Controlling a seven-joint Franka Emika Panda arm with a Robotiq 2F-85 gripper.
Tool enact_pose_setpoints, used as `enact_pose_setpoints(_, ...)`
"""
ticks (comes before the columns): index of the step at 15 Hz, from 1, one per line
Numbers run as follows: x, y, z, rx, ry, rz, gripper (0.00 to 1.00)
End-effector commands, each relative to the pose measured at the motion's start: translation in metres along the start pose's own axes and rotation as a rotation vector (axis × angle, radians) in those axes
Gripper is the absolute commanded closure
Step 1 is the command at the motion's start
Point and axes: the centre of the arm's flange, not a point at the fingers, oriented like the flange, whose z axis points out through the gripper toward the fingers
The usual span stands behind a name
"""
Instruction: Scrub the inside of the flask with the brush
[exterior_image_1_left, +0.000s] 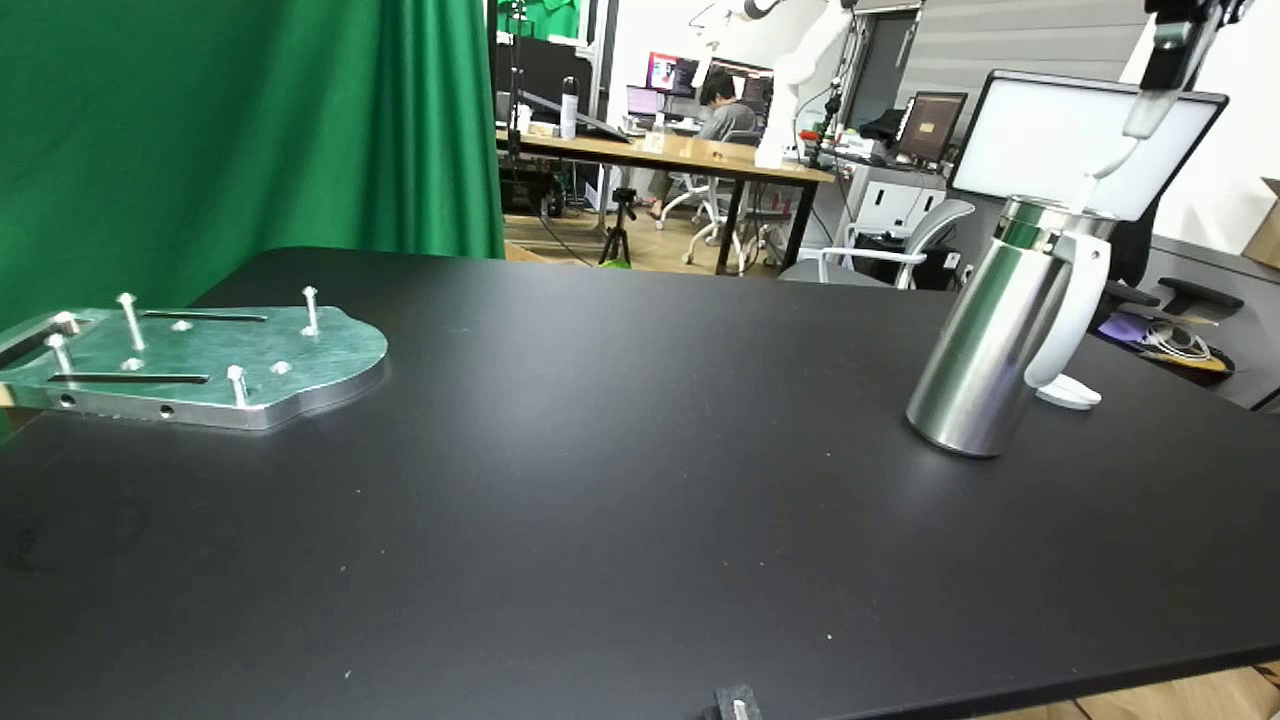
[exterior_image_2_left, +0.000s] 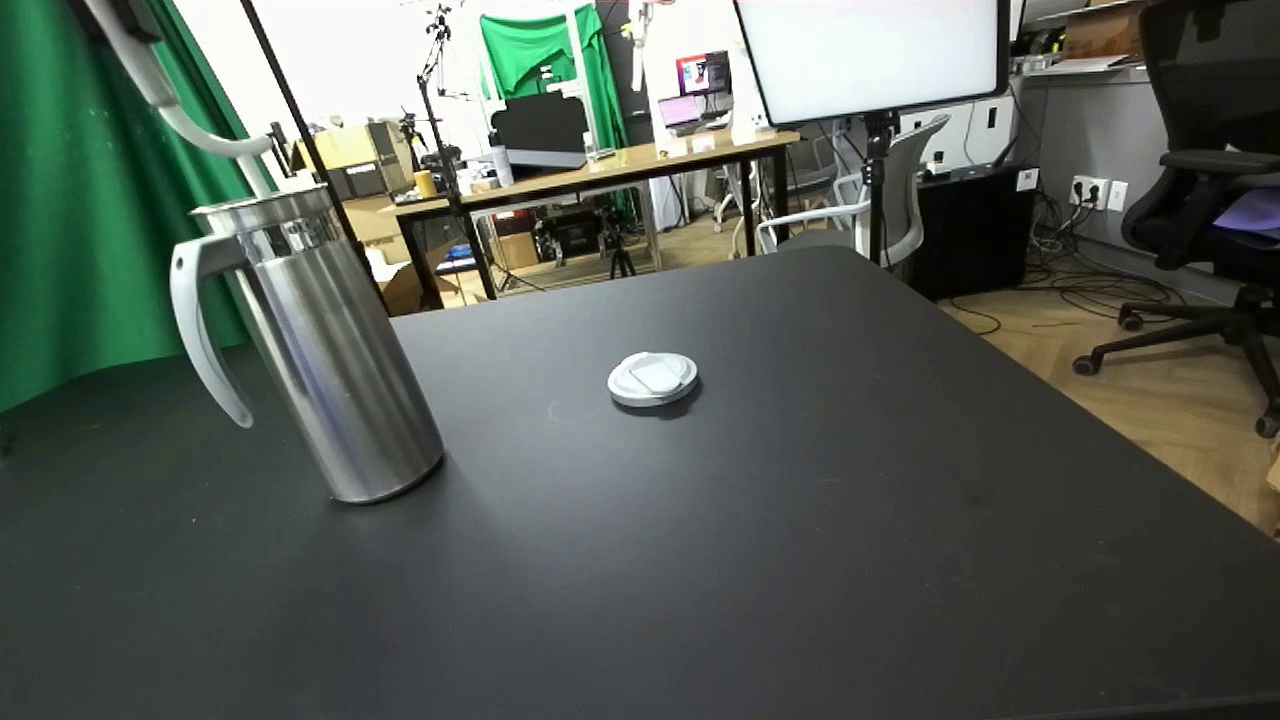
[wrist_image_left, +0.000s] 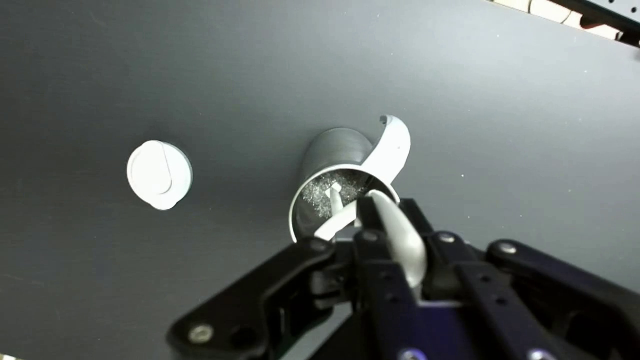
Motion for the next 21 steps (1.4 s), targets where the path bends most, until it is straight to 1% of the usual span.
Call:
enact_pose_setpoints(1, 0.028, 0.031, 0.005, 0.042, -0.068, -0.023, 0.96)
enact_pose_setpoints(5, 0.051, 0.052, 0.026, 0.060, -0.134, -0.021, 0.96)
enact_pose_setpoints(10, 0.072, 0.065, 0.054, 0.051, -0.188, -0.019, 0.96)
enact_pose_setpoints(13, 0.079, 0.067, 0.071, 0.010, -0.197, -0.010, 0.96)
enact_pose_setpoints(16, 0.085, 0.067, 0.078, -0.028, -0.217, -0.017, 0.96)
enact_pose_setpoints(18, 0.086, 0.065, 0.076, -0.054, -0.219, -0.024, 0.96)
enact_pose_setpoints(21, 0.082, 0.053, 0.059, -0.101, -0.195, -0.023, 0.96)
